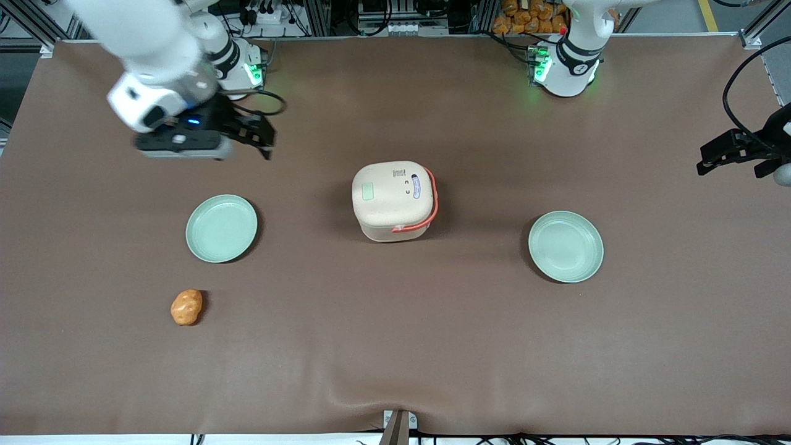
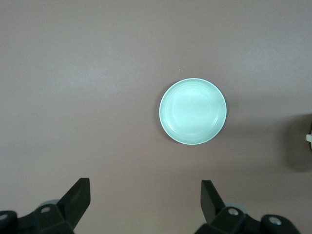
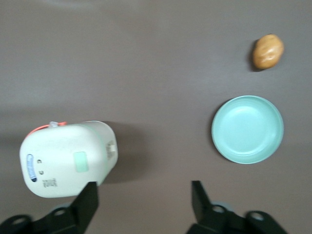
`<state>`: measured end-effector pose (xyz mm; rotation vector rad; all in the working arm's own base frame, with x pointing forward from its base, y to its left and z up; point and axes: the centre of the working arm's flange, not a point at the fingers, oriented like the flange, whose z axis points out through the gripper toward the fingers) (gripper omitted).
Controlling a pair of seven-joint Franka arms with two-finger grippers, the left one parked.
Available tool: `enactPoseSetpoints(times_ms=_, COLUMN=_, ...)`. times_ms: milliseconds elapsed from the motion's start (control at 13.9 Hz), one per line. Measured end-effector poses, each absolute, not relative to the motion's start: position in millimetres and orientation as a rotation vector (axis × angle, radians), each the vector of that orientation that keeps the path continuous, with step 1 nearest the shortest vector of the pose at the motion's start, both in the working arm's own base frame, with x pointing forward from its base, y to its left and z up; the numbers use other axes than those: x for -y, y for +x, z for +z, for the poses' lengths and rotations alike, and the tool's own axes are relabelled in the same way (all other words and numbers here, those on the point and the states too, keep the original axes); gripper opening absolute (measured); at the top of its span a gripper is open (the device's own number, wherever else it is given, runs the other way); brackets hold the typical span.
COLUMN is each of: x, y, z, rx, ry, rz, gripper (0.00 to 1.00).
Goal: Press rice cooker button with right arm
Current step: 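Move the right gripper out and over the white rice cooker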
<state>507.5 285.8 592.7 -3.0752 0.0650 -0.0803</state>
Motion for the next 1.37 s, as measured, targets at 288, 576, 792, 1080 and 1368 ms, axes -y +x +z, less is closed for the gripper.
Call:
enactPoseSetpoints(times_ms=288, x=-341, y=498, z=552, rx=0.003, ry=-3.107, rz=-0.024, gripper=0.33)
enactPoseSetpoints(times_ms=576, x=-388, y=493, z=520, rx=-0.057, ry=-3.107, rz=-0.037, gripper=0.01)
enactPoseSetpoints(times_ms=792, x=-415, y=491, z=488, rx=-0.024, ry=-3.15, rz=-0.071, gripper=0.01)
enactPoseSetpoints(times_ms=1080, x=-440, y=484, z=447, rx=0.038, ry=-3.233, rz=-0.104, gripper=0.01)
enactPoseSetpoints(times_ms=1368, x=-452, y=484, z=426, rx=0.055, ry=-3.24, rz=-0.102, gripper=0.01)
